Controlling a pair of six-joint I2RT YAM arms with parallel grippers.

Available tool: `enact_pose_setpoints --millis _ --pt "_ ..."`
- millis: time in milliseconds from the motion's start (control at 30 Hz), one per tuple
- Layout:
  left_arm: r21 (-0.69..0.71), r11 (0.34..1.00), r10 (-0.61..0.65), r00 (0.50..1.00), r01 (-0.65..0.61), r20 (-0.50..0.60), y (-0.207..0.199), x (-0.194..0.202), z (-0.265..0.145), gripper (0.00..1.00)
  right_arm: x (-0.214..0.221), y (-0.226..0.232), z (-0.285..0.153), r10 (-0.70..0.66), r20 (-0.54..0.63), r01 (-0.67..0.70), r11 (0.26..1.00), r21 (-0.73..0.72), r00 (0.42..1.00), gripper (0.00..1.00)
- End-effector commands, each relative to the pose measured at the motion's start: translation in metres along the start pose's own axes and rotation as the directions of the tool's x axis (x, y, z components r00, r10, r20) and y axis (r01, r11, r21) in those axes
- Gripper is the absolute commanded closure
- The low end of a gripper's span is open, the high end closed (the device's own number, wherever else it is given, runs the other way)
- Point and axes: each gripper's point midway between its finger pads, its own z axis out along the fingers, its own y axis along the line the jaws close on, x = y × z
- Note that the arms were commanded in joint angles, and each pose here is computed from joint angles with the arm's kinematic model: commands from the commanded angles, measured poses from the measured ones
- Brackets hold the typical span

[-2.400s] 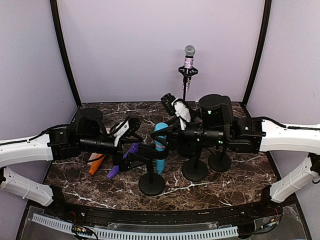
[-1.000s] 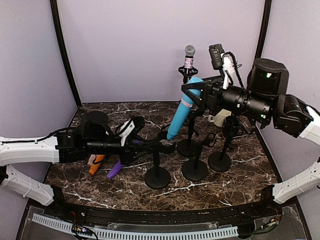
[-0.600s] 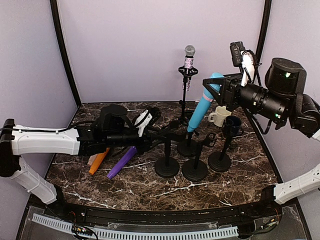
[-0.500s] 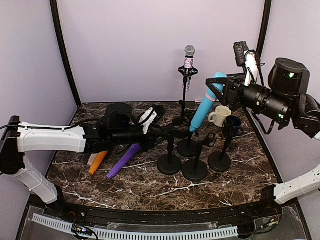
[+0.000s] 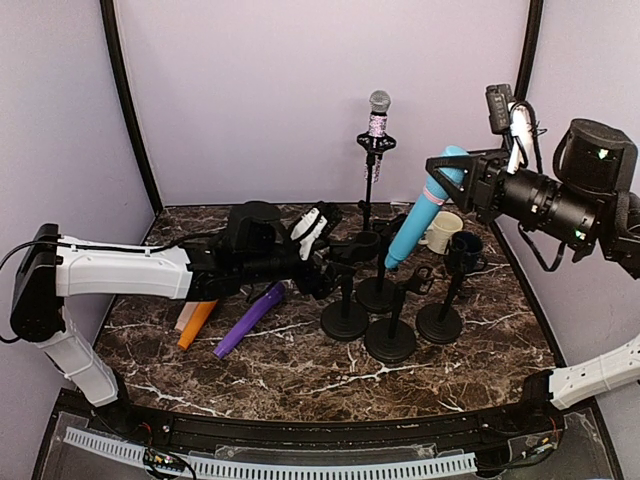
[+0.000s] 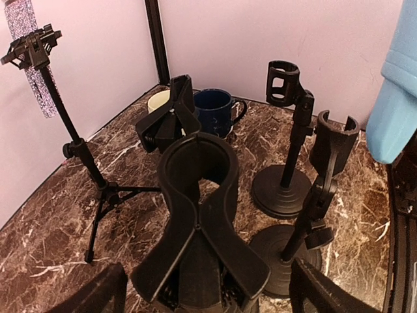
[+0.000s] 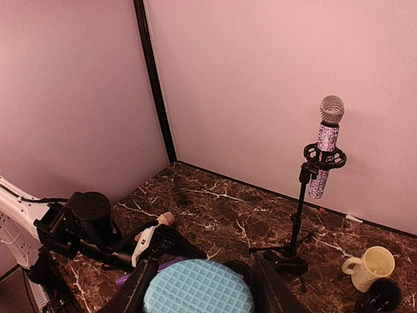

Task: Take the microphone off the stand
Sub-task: Move the microphone stand to the center of the board, then place the microphone at the center of the board.

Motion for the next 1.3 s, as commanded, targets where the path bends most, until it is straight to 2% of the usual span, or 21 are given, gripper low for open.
enact_pose_setpoints --millis 0,200,267,367,533,667,800,1133,1267 --pt "0.011 1.0 -0.013 0.998 0.012 0.055 0.0 -0.022 -0.015 0.06 -0.003 0.012 0.002 0.068 0.013 -0.067 0.996 -0.063 0.998 0.94" --pt "0.103 0.995 -0.024 0.995 0.014 0.096 -0.016 -0.034 -0.061 0.01 0.013 0.037 0.01 0.186 -0.041 -0.191 0.965 -0.182 0.982 0.95" --pt "0.121 0.992 -0.056 0.996 0.047 0.073 -0.014 -0.033 -0.075 0.01 0.024 0.05 0.015 0.242 -0.075 -0.253 0.939 -0.234 0.967 0.95" --pt "0.077 0.989 -0.128 0.992 0.127 0.002 0.012 -0.016 -0.093 0.01 0.048 0.07 0.024 0.319 -0.124 -0.341 0.9 -0.271 0.94 0.97" --pt "-0.022 0.971 -0.236 0.972 0.236 -0.002 0.063 -0.003 -0.135 0.01 0.084 0.112 0.038 0.419 -0.211 -0.466 0.835 -0.293 0.883 0.98" --pt "-0.207 0.948 -0.252 0.968 0.242 -0.018 0.108 0.018 -0.156 0.01 0.126 0.127 0.059 0.537 -0.279 -0.596 0.775 -0.209 0.796 0.98" --pt "-0.325 0.931 -0.195 0.979 0.167 -0.056 0.123 0.038 -0.168 0.01 0.18 0.124 0.083 0.675 -0.299 -0.715 0.698 -0.037 0.674 1.0" --pt "-0.338 0.927 -0.167 0.986 0.162 0.015 0.118 0.02 -0.19 0.01 0.26 0.105 0.133 0.858 -0.22 -0.85 0.502 0.159 0.465 1.0" --pt "-0.358 0.919 -0.17 0.985 0.164 0.015 0.119 0.021 -0.195 0.01 0.285 0.1 0.152 0.893 -0.185 -0.867 0.445 0.224 0.411 1.0"
